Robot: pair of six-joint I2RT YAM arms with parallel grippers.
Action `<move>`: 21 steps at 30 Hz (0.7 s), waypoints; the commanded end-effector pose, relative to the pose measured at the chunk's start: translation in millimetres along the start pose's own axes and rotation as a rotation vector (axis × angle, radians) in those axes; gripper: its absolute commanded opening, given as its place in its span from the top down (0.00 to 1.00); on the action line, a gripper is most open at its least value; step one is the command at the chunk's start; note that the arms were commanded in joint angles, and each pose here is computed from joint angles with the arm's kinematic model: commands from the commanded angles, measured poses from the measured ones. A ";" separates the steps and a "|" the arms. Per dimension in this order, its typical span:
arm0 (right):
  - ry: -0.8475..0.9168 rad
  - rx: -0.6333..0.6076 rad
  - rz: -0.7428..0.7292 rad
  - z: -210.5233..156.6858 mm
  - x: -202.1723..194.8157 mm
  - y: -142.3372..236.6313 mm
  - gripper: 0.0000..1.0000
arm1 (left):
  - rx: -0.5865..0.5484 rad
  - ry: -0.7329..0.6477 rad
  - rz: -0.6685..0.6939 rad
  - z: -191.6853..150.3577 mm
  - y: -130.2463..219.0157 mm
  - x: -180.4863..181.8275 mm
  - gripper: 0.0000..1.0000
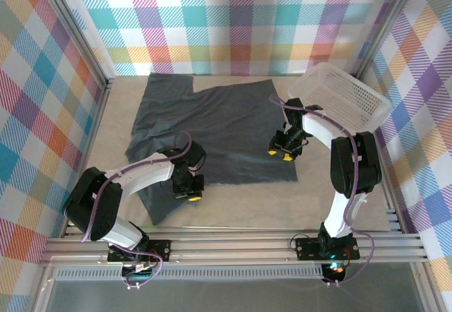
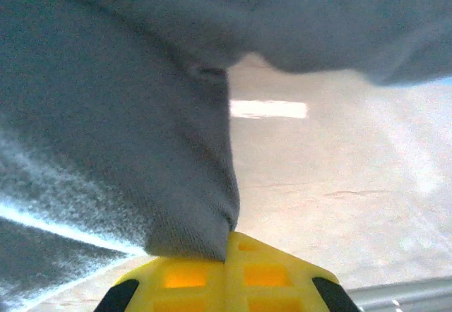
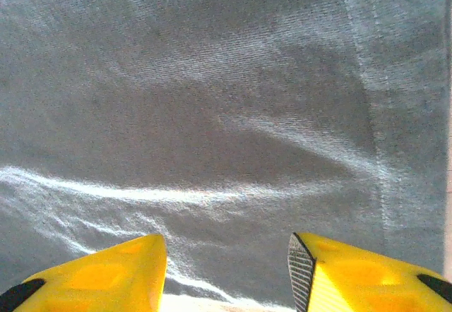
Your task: Fold and stack the t-shirts
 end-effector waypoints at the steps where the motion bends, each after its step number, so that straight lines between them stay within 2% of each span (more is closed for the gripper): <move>1: 0.001 -0.001 -0.027 4.9 -2.7 1.5 0.50 | 0.060 0.001 -0.111 3.5 0.4 -28.0 1.00; 5: 0.002 -0.008 -0.041 9.5 -2.9 1.4 0.50 | 0.106 -0.030 -0.114 4.1 -3.5 -37.4 1.00; 9: 0.005 -0.012 -0.050 14.0 -2.5 -1.6 0.50 | 0.121 -0.070 -0.208 11.4 1.7 -56.8 1.00; 12: 0.009 -0.008 -0.052 15.9 -0.8 -3.5 0.50 | 0.118 -0.108 -0.192 18.5 10.7 -64.0 1.00; 13: 0.009 -0.008 -0.053 16.7 -0.7 -3.5 0.50 | 0.120 -0.116 -0.183 19.8 12.0 -64.5 0.92; 15: 0.011 -0.010 -0.053 17.8 0.0 -3.3 0.50 | 0.108 -0.121 -0.147 20.1 17.7 -61.5 0.57; 16: 0.013 -0.010 -0.053 17.8 0.2 -3.4 0.50 | 0.074 -0.122 -0.116 20.6 24.6 -57.7 0.48; 18: 0.017 -0.010 -0.041 16.7 2.3 -1.6 0.50 | -0.008 -0.079 -0.030 19.3 42.0 -41.1 0.45; 21: 0.021 -0.008 -0.018 11.8 3.0 2.2 0.51 | -0.086 0.113 0.074 3.2 61.0 -0.5 0.49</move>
Point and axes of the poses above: each hand's point on the last joint's axis, 136 mm out from that joint toward the fingers, its own y axis back along the fingers, its own x axis along the line the jaws close on, z = x × y, the point moved 5 cm from there along y, back along the fingers, and after that the axes turned 11 degrees about -y, right-handed, at the moved point
